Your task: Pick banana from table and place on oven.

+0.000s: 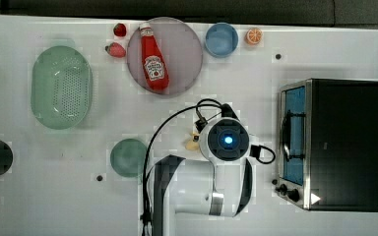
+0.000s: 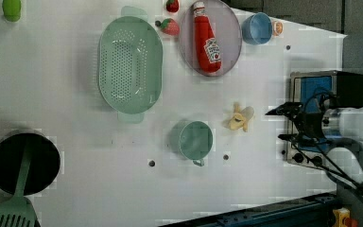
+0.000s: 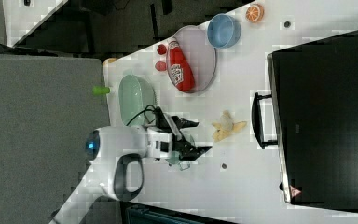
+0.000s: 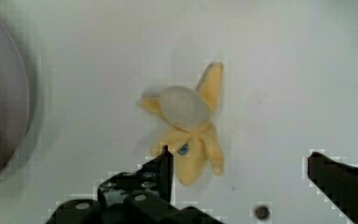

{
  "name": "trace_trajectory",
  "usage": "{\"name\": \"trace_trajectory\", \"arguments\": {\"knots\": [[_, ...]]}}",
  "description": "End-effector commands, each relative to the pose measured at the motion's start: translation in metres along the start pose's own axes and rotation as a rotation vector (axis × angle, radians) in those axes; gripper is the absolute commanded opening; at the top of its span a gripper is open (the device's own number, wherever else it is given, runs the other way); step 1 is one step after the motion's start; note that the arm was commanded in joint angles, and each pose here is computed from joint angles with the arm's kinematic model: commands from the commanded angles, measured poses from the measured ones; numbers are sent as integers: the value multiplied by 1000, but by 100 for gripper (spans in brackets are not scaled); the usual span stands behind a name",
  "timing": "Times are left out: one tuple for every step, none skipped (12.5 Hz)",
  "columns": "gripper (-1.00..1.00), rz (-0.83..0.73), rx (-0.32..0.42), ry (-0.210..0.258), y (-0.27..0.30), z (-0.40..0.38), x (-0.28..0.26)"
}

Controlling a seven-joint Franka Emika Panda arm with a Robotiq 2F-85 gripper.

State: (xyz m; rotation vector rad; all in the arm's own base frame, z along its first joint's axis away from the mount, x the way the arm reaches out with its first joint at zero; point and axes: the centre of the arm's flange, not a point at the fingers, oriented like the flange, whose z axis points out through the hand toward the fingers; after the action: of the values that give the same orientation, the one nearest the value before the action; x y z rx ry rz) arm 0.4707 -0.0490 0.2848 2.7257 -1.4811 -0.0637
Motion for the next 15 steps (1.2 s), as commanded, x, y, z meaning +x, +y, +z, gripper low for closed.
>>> {"name": "trace_trajectory", "arguments": {"knots": [[100,11,13,17,-13,23,1],[100,12,11,18,-15,40,3],[100,12,9,19,-15,56,4],[100,11,10,22,-16,72,4],[100,10,10,24,-15,87,4],[100,9,12,28,-15,101,3],[100,9,16,32,-13,112,3],[100,9,20,37,-12,122,2],[93,8,32,46,-11,129,1],[69,6,49,58,-11,132,0],[43,6,59,65,-11,134,0],[18,6,63,69,-10,134,-1],[-4,5,68,71,-11,133,-1],[-26,4,70,73,-11,132,-1],[-47,4,77,77,-13,128,-1]]}}
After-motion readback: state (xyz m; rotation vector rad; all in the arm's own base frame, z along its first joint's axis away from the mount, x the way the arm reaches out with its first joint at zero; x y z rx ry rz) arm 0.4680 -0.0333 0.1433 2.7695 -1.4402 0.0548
